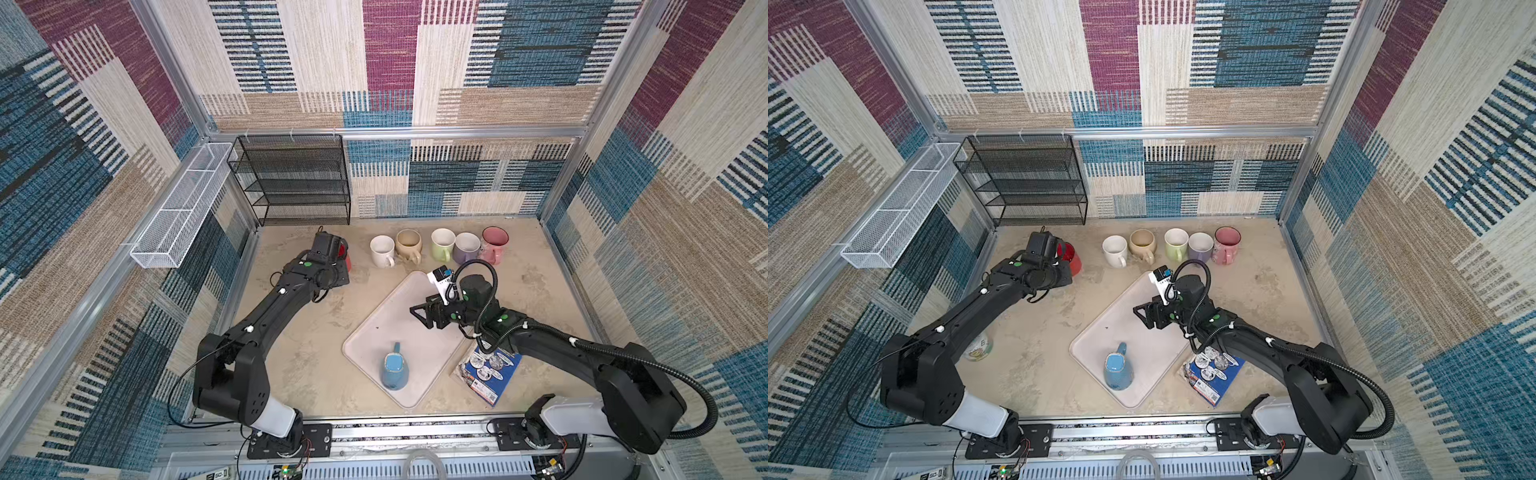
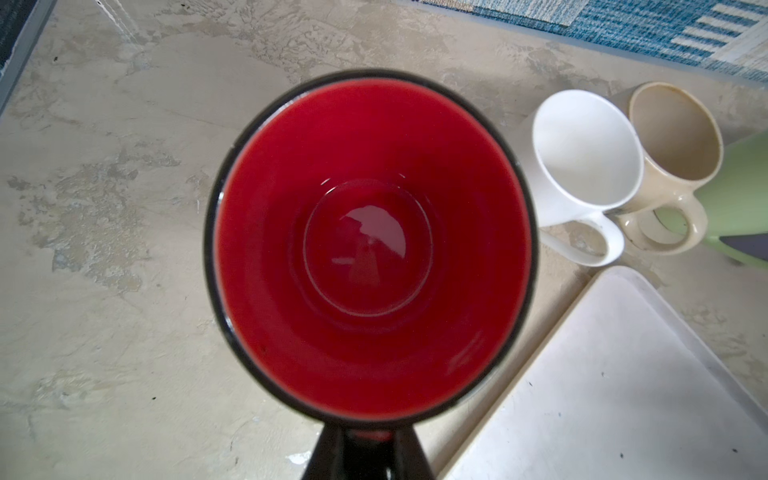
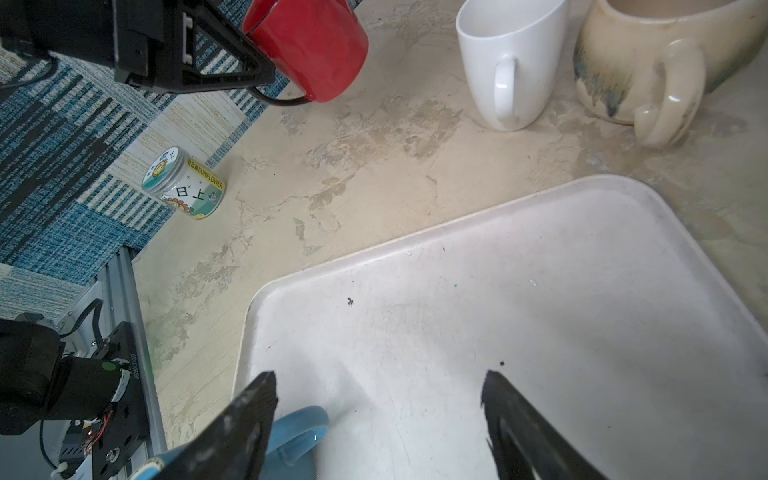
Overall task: Turn the mug right side up
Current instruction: 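Lower the red mug beside the white mug with the left gripper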
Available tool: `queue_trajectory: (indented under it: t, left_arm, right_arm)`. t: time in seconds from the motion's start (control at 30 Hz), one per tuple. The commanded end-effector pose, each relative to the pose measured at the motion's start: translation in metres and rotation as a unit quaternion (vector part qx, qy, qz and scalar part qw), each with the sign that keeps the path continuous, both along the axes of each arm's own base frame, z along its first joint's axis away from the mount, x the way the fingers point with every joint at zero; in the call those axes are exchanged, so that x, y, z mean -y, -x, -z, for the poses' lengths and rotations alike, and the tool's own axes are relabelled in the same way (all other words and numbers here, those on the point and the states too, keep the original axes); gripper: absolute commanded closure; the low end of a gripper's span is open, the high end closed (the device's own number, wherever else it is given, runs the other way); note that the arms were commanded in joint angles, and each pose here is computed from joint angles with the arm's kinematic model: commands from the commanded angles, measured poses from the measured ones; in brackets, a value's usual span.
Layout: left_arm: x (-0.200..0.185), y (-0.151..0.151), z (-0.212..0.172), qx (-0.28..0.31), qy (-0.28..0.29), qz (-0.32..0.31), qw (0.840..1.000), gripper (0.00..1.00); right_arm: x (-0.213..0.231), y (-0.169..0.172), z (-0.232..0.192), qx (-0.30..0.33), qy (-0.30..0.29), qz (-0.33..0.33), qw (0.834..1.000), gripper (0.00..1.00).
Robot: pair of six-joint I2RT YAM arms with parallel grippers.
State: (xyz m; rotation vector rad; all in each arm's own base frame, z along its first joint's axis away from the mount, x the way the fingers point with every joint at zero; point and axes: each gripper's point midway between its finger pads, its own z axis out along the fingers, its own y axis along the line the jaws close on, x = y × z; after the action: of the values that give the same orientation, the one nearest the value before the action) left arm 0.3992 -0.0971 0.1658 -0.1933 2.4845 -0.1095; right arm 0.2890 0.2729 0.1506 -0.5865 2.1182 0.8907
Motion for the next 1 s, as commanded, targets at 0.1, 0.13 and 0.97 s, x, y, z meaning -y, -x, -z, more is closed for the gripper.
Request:
queue_trajectory:
  t: [0.1,0.13,0.97]
  left_arm:
    - [0.005,-0.026,-0.004,0.013,0.005,0.020,1.000,1.00]
    - [0.005,-0.030,-0.002,0.011,0.007,0.021,1.000,1.00]
    - [0.031,-0.077,0.041,-0.040,0.010,0.054,0.998,1.00]
  right_arm:
    - [-0.004,-0.007,-0.010,0.021,-0.011,0.001,1.000,0.20]
    - [-0.004,-0.007,-0.010,0.022,-0.010,0.001,1.000,0.20]
    - [0.000,-0.011,-0.013,0.030,-0.001,0.012,0.999,0.19]
